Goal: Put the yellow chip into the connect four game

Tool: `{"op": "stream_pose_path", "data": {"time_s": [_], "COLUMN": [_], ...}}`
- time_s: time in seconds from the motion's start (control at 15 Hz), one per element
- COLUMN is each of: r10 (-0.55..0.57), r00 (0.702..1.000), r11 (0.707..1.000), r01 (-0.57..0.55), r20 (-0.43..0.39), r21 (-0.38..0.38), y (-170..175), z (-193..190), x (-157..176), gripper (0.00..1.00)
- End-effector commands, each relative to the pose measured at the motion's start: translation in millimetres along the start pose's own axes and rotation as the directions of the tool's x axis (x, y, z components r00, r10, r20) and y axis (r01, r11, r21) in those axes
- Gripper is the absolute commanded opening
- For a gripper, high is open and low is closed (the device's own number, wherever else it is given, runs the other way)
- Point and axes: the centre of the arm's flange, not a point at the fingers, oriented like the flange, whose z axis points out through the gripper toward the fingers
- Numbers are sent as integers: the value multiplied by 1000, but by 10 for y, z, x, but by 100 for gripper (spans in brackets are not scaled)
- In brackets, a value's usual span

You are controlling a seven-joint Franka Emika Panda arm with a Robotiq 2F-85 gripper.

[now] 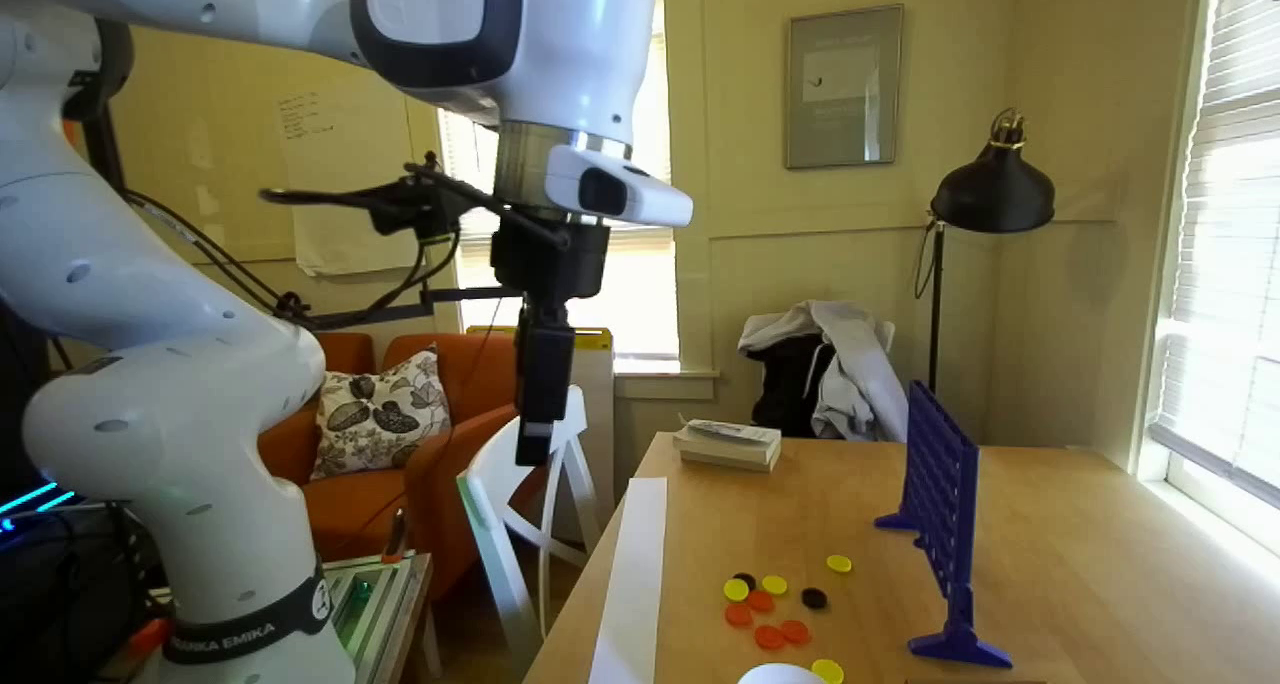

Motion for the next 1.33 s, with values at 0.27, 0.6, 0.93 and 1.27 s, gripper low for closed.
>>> {"op": "stream_pose_path", "data": {"time_s": [0.27, 0.6, 0.93, 1.27], "r10": [-271, -353, -377, -382], "r00": [959, 935, 923, 922], "r11": [910, 856, 859, 856], "r01": [283, 340, 377, 380], "r20": [82, 41, 70, 67], "r21": [-302, -390, -347, -350], "y": [-1021, -931, -916, -919], "z": [49, 256, 379, 348], "x": [842, 1422, 1369, 1401], "gripper": [100, 100, 100, 100]}}
